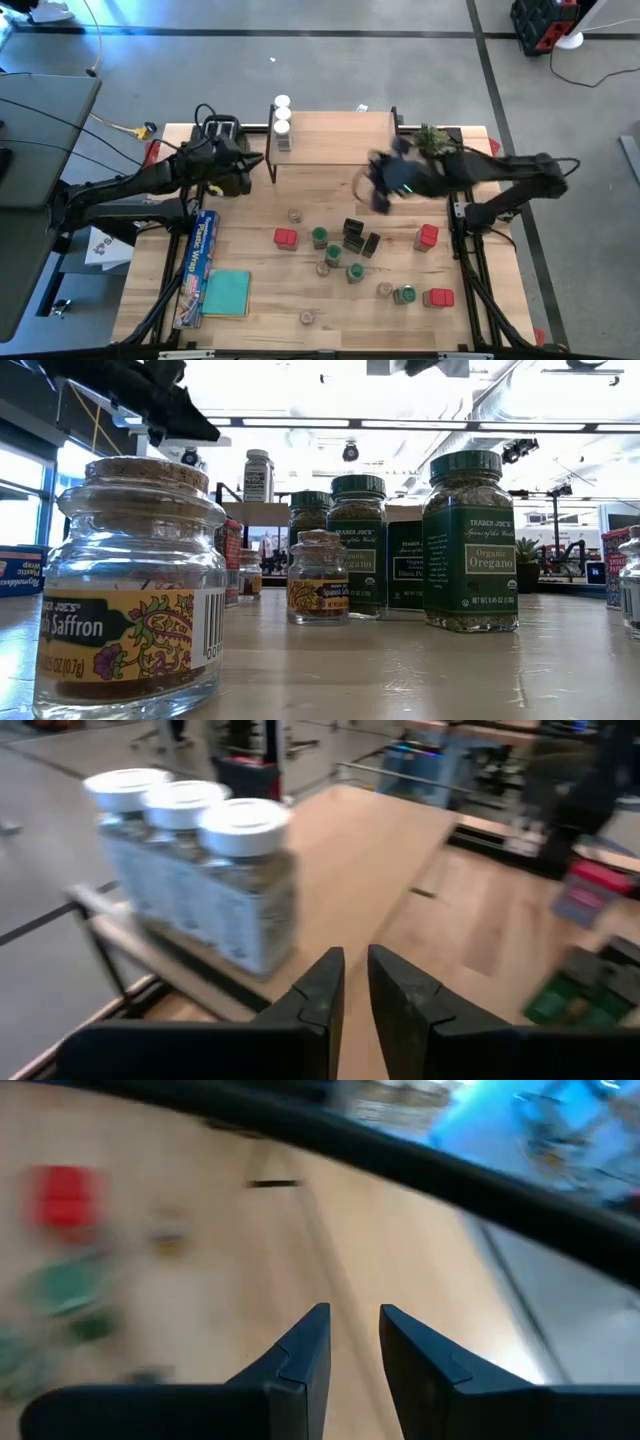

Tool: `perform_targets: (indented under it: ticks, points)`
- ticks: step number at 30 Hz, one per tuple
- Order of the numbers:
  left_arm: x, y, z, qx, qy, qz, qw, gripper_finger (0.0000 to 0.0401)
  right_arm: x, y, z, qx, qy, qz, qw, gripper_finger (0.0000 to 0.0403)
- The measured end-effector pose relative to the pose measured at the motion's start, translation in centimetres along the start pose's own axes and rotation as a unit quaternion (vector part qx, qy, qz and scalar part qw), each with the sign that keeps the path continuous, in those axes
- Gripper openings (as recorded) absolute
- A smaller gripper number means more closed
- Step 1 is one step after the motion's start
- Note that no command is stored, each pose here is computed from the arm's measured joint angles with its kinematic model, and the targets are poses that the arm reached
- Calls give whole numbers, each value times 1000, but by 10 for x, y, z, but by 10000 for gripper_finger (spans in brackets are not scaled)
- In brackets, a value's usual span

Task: Shelf spices
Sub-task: Put the right green seasoning bottle on the shelf

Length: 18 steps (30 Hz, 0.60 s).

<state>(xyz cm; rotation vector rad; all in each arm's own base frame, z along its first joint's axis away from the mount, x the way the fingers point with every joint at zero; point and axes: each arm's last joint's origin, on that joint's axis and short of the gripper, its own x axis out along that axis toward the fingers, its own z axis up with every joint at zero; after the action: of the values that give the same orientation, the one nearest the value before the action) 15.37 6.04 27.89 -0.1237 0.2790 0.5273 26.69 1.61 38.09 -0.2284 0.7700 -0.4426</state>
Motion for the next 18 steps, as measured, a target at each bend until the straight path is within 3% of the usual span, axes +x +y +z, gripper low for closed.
perform_targets:
  ticks: [5,10,18]
  points:
    - [-4,-19,-3,18,5,-42,999,24,-53,43,-20,-5,-6,89,996,84]
    - [-11,-39,-7,32,13,-88,995,9,-77,97,-34,-22,-4,161,987,84]
    - [-25,-63,-21,32,50,-122,991,1,-86,143,-57,46,62,179,981,85]
